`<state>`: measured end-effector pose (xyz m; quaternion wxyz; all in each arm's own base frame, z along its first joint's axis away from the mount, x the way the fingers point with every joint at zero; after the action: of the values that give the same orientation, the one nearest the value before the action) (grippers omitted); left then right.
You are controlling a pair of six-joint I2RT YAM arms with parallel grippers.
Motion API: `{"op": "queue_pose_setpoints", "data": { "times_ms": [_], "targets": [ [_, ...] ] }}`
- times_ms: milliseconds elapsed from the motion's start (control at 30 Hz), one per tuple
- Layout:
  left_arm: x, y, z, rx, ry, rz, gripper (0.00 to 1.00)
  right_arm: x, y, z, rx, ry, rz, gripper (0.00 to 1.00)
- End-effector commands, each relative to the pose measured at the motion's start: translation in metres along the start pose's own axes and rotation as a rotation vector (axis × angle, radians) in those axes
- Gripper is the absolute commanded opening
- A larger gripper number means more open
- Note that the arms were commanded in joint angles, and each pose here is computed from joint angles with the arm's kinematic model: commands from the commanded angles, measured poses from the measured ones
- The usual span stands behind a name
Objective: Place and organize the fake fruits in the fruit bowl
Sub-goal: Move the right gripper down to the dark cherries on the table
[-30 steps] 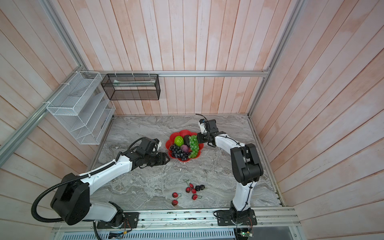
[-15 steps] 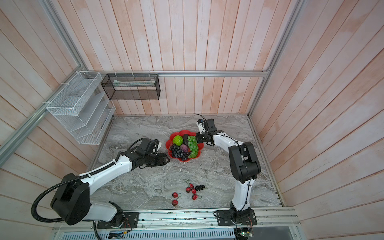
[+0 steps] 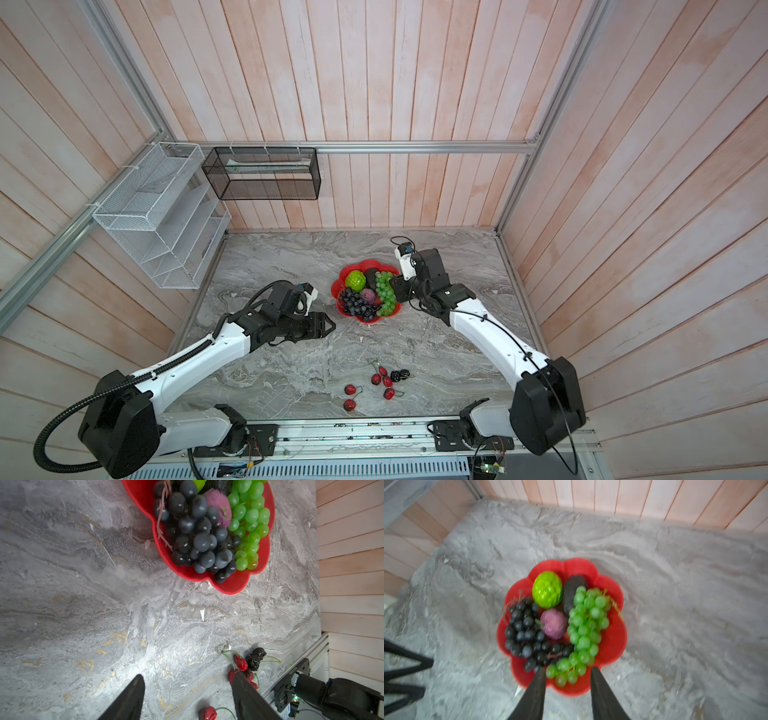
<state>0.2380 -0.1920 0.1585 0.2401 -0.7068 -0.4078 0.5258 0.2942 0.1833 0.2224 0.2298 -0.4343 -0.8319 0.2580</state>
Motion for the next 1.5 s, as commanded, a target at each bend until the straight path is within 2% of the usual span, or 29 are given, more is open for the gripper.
{"op": "queue_pose_setpoints", "data": {
  "times_ms": [0,67,233,367,533,733,900,1067,1467],
  "targets": [
    [-0.016,0.005,0.004,-0.002,0.051,0.105,0.69,0.012,-0.009,0.05,0.118,0.128,-0.007,0.38],
    [-0.024,0.012,0.011,0.021,0.092,0.132,0.7,0.024,-0.017,0.072,0.153,0.163,-0.02,0.39],
    [-0.029,0.031,0.026,0.073,0.151,0.084,0.7,0.037,-0.034,0.106,0.199,0.244,0.027,0.41],
    [-0.028,0.038,0.028,0.07,0.133,0.086,0.7,0.033,-0.046,0.137,0.234,0.358,0.086,0.46],
    [-0.027,0.039,0.027,0.06,0.125,0.075,0.7,0.032,-0.06,0.165,0.265,0.401,0.209,0.47],
    [-0.027,0.038,0.024,0.048,0.136,0.067,0.7,0.041,-0.061,0.195,0.352,0.482,0.171,0.48],
    [-0.025,0.04,0.025,0.047,0.136,0.062,0.7,0.039,-0.059,0.205,0.375,0.495,0.17,0.48],
    [-0.026,0.04,0.024,0.047,0.134,0.067,0.7,0.043,-0.051,0.214,0.397,0.496,0.14,0.39],
    [-0.027,0.042,0.023,0.054,0.13,0.062,0.7,0.039,-0.048,0.217,0.359,0.519,0.139,0.19]
  ]
}}
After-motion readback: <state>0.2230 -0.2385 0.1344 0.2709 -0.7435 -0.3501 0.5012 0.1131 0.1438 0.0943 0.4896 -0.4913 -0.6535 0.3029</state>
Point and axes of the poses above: each gripper's point midway between its finger pads, its own y axis out along the fingers, its own x axis along the line the jaws close on, z = x × y, the point moved 5 cm from there along -y, back along the fingers, and after that the axes turned 5 degrees about -y, right-handed, at the moved point
